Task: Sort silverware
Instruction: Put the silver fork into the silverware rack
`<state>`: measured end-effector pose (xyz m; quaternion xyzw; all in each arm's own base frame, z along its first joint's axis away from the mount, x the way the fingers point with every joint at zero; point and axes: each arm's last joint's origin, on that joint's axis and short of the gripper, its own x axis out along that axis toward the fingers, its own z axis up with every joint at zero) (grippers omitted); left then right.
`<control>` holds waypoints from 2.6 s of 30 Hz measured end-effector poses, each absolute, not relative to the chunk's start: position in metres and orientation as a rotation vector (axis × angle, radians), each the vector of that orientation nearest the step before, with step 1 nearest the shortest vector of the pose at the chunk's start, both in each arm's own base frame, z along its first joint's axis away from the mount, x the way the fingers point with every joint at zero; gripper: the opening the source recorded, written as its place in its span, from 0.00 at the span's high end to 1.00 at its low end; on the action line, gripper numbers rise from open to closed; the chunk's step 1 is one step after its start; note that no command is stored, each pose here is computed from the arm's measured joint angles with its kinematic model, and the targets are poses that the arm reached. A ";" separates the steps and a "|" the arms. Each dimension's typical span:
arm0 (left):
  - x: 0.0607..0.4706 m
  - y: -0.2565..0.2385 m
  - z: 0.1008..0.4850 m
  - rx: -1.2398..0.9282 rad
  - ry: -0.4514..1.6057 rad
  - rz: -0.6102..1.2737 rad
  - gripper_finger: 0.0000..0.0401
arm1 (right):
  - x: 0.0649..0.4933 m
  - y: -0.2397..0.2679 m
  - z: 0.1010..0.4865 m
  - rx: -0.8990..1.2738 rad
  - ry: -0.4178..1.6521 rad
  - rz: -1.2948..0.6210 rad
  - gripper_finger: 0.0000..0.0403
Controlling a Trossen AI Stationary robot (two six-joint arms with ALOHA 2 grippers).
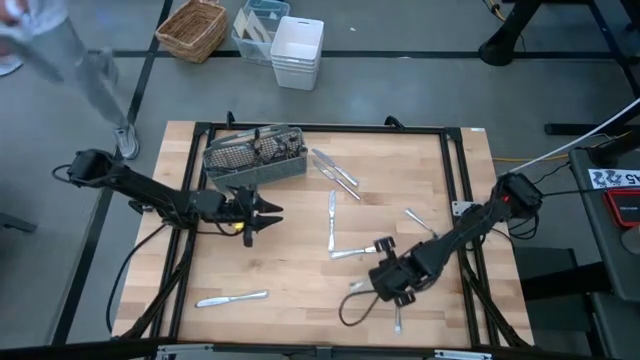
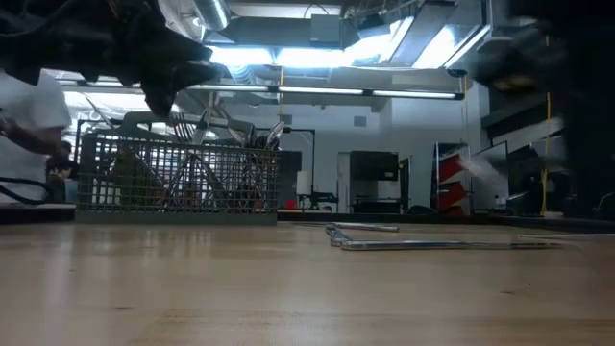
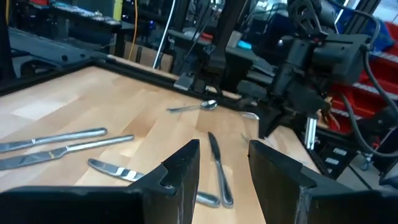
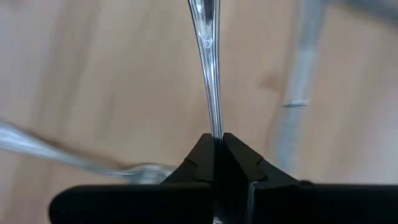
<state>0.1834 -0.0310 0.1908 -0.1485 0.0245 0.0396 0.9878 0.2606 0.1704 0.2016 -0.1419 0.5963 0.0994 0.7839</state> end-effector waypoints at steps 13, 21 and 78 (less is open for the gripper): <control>0.141 -0.020 0.215 -0.302 0.006 0.142 0.67 | 0.329 0.080 0.282 -0.907 1.085 -0.147 0.96; 0.135 -0.017 0.219 -0.306 -0.034 0.177 0.67 | 0.364 0.029 0.305 -1.254 0.984 -0.230 0.94; 0.262 0.016 0.236 -0.508 -0.024 0.356 0.67 | 0.419 0.070 0.218 -2.185 1.131 0.280 0.94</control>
